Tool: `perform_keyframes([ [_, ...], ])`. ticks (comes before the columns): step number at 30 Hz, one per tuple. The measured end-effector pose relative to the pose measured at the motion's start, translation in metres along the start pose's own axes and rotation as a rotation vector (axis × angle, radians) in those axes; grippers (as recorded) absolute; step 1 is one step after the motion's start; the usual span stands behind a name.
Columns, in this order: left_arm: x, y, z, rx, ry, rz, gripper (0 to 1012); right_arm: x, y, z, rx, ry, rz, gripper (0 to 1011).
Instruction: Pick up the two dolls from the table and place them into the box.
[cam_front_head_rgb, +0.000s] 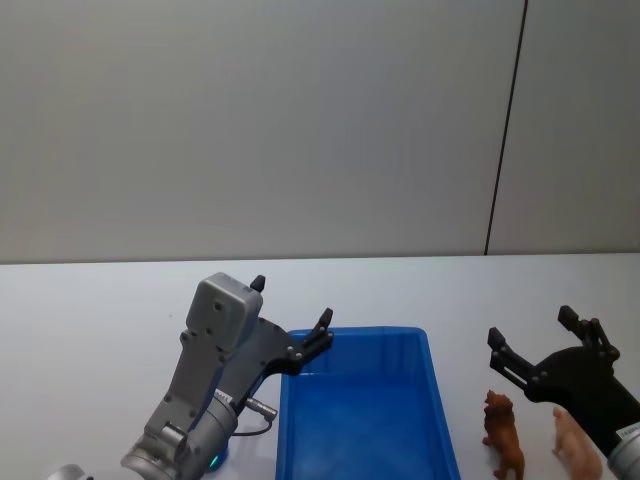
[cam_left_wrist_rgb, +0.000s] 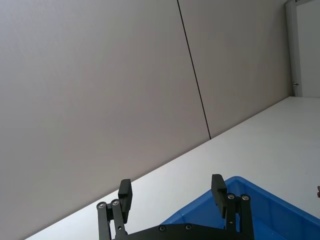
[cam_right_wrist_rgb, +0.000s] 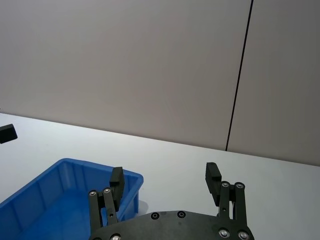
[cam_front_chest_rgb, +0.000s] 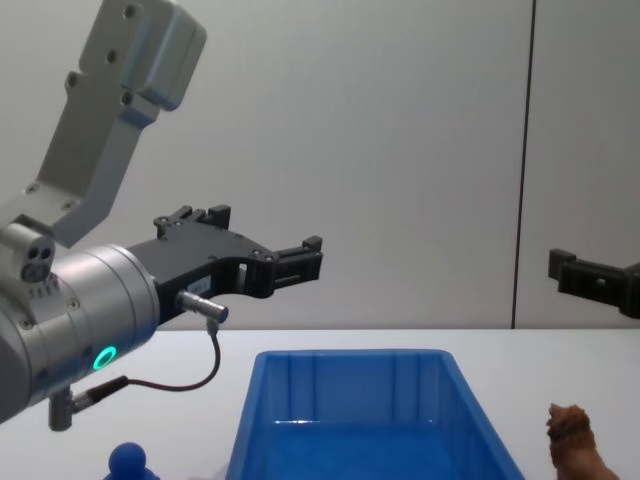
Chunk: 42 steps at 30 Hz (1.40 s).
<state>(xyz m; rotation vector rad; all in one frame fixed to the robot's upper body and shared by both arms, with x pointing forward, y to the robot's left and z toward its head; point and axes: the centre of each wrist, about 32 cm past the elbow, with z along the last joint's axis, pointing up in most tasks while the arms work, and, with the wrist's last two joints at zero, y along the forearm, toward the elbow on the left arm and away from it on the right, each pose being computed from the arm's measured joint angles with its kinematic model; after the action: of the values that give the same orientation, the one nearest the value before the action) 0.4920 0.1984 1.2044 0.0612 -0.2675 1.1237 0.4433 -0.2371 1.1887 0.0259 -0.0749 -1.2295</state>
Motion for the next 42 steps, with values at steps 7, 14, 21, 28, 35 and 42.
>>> perform_keyframes([
  [7,0.0,0.0,0.0,0.0,0.0,0.0,1001,0.0,0.0,0.0,0.0,0.0,0.0,1001],
  [14,0.0,0.0,0.0,0.0,0.0,0.0,1001,0.0,0.0,0.0,0.0,0.0,0.0,1001],
  [21,0.0,0.0,0.0,0.0,0.0,0.0,1001,0.001,0.0,0.0,-0.002,-0.001,-0.003,1001],
  [28,0.0,0.0,0.0,0.0,0.0,0.0,1001,0.002,-0.002,-0.002,-0.032,-0.005,-0.031,1001],
  [35,0.0,0.0,0.0,0.0,0.0,0.0,1001,0.001,-0.005,-0.004,-0.082,-0.013,-0.072,1001],
  [42,0.0,0.0,0.0,0.0,0.0,0.0,1001,-0.002,-0.013,-0.007,-0.153,-0.022,-0.119,1001],
])
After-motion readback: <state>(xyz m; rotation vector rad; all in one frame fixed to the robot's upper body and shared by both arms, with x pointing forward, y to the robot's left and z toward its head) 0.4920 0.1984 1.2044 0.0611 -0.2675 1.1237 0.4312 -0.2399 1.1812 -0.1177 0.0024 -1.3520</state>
